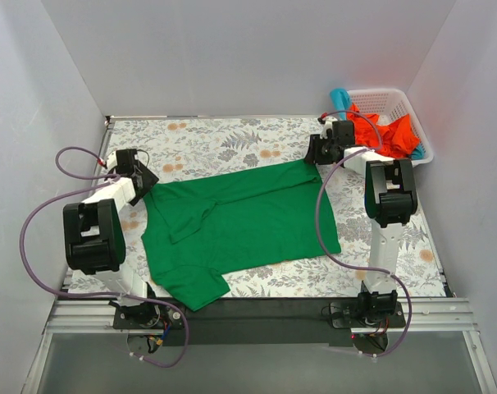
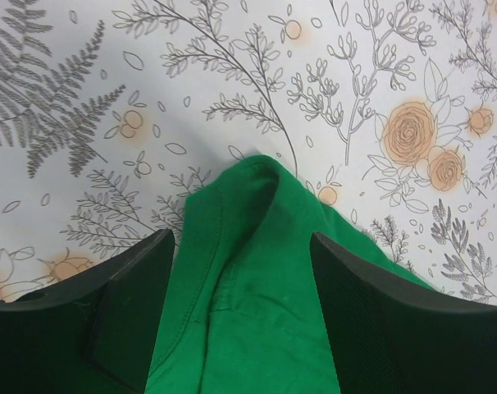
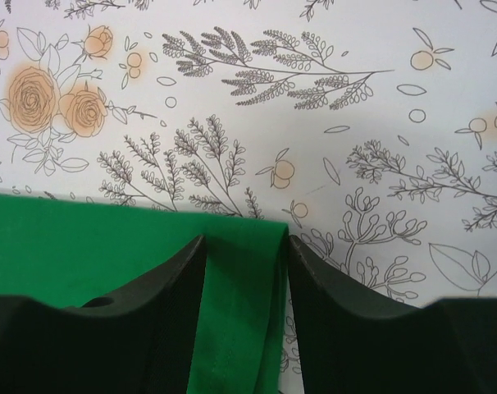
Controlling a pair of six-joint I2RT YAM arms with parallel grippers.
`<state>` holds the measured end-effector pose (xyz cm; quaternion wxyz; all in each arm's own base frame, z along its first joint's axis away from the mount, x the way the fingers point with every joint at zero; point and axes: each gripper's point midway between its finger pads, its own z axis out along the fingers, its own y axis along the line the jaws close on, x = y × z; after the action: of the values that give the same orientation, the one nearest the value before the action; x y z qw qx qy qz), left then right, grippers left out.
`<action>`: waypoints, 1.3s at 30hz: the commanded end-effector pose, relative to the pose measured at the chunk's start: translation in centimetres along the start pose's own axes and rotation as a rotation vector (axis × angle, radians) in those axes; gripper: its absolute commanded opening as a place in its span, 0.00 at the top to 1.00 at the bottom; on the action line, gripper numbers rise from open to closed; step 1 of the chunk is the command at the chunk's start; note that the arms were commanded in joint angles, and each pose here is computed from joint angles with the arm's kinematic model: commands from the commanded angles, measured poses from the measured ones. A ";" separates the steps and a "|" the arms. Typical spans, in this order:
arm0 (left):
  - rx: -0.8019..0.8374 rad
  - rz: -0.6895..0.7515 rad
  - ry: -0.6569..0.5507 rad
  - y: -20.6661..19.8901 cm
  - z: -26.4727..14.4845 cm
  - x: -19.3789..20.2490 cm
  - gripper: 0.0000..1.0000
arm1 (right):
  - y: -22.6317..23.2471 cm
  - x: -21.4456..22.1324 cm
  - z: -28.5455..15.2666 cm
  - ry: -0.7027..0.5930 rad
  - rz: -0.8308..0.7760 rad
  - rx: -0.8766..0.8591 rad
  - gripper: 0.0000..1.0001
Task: Fold and stack the t-shirts
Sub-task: Fold the tshirt
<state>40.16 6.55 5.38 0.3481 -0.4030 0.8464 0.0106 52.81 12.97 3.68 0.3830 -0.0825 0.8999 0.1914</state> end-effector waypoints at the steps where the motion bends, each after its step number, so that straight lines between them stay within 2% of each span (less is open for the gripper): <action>1: 0.053 0.023 0.006 -1.0 0.5 0.4 0.34 | -0.5 -1.7 0.6 -0.011 0.000 -0.003 0.49; 9: 0.033 0.046 0.049 -0.4 1.9 1.7 0.36 | -1.3 -0.4 1.1 0.049 0.064 0.014 0.49; 12: 0.026 0.052 0.057 -0.2 2.1 2.1 0.42 | -1.3 0.5 1.6 0.079 0.092 -0.002 0.50; 14: 0.019 0.057 0.067 -0.1 2.4 2.4 0.51 | -1.3 1.1 1.8 0.095 0.109 -0.013 0.51; 16: 0.012 0.063 0.077 0.1 2.6 2.6 0.58 | -1.1 1.6 1.9 0.108 0.121 -0.020 0.55; 17: 0.007 0.067 0.080 0.2 2.7 2.7 0.64 | -1.2 1.7 2.0 0.111 0.127 -0.018 0.62; 19: -0.002 0.076 0.078 0.4 2.8 2.6 0.69 | -1.5 1.9 1.9 0.119 0.140 -0.009 0.70; 20: -0.012 0.082 0.074 0.6 3.0 2.6 0.76 | -1.6 2.0 1.9 0.121 0.143 -0.004 0.79; 22: -0.029 0.099 0.071 0.8 3.1 2.5 0.85 | -2.5 1.9 1.5 0.116 0.163 0.026 0.93; 23: -0.037 0.103 0.063 0.8 3.3 2.1 0.94 | -2.9 1.8 1.3 0.113 0.170 0.038 0.99; 25: -0.054 0.113 0.052 0.9 3.4 1.7 0.99 | -4.1 1.2 0.5 0.095 0.179 0.082 0.99; 32: -0.048 0.148 0.028 -0.4 4.6 -0.2 1.00 | -6.7 -1.0 -1.5 0.037 0.115 0.177 0.99; 36: -0.015 0.156 0.071 -1.3 5.4 0.6 0.99 | -6.6 -1.5 -1.5 0.034 0.058 0.154 0.99; 37: -0.012 0.155 0.080 -1.4 5.5 0.8 0.98 | -6.3 -1.5 -1.5 0.035 0.053 0.136 0.99; 39: 0.009 0.146 0.090 -1.7 5.1 0.9 0.88 | -5.9 -1.4 -1.5 0.037 0.050 0.116 0.94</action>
<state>44.77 6.09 2.11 0.3289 -0.3434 0.8797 0.0060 54.40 8.94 2.60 0.3516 -0.0273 0.9188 0.1773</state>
